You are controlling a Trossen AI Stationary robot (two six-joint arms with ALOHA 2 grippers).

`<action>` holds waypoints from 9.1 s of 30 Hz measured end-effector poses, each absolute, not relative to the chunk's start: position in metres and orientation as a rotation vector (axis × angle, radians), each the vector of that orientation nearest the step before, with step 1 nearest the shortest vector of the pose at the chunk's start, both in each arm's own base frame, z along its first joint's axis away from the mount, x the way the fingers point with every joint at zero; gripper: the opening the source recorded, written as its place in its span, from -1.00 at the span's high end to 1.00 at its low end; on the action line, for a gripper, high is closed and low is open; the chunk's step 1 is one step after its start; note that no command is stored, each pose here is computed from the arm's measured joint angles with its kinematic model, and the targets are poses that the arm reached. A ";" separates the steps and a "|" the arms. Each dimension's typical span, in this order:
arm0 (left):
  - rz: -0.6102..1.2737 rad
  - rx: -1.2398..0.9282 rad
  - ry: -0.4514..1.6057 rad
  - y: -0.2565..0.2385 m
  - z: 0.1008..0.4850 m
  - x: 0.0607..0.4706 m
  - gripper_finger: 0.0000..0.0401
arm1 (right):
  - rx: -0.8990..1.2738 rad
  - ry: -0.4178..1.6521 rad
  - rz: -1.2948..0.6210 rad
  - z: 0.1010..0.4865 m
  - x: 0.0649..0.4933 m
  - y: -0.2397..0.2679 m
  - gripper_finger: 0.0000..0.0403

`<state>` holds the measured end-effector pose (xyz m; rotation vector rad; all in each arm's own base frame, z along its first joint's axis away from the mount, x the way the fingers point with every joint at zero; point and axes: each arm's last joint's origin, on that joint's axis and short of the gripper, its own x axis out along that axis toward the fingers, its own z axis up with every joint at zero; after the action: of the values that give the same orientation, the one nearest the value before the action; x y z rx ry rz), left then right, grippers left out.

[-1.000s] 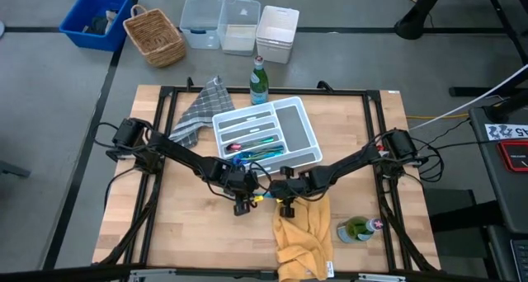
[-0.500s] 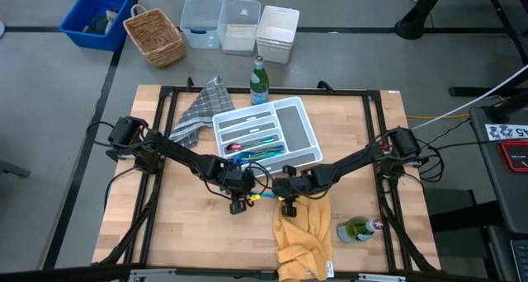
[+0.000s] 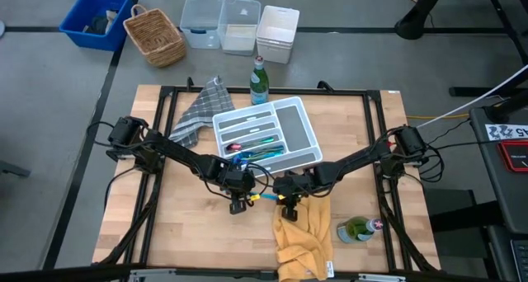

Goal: Sort silverware
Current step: Put the table knife in the silverware tray

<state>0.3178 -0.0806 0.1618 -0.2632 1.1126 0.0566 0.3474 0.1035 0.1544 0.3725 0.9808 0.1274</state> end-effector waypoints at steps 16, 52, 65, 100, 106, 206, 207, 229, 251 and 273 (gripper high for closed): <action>0.097 -0.234 1.247 -0.079 0.159 0.303 0.99 | 0.330 1.046 0.097 0.186 0.369 0.083 0.37; 0.043 -0.137 1.355 -0.104 0.162 0.282 0.99 | 0.253 1.123 0.008 0.128 0.382 0.093 0.36; 0.006 -0.097 1.394 -0.121 0.191 0.249 0.99 | 0.233 1.138 -0.024 0.125 0.381 0.092 0.36; 0.127 -0.209 1.221 -0.148 0.208 0.233 0.99 | 0.278 1.140 -0.048 0.123 0.381 0.091 0.54; 0.122 -0.213 1.201 -0.150 0.209 0.234 0.99 | 0.287 1.149 -0.045 0.123 0.380 0.091 0.54; 0.172 -0.167 1.160 -0.148 0.209 0.235 0.99 | 0.152 1.293 -0.051 0.134 0.390 0.101 0.07; 0.172 -0.167 1.159 -0.148 0.209 0.235 0.99 | 0.152 1.294 -0.048 0.134 0.391 0.101 0.09; 0.184 -0.159 1.148 -0.147 0.209 0.235 0.99 | 0.171 1.302 -0.021 0.132 0.391 0.102 0.65; 0.184 -0.159 1.147 -0.147 0.209 0.235 0.99 | 0.202 1.296 0.011 0.154 0.403 0.106 0.63; 0.073 -0.098 0.924 -0.158 0.200 0.271 0.98 | 0.214 1.291 0.027 0.157 0.404 0.106 0.63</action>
<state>0.2712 -0.1576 0.2001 -0.0980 0.9245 0.0730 0.4037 0.1062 0.1571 0.2140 1.2907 0.0267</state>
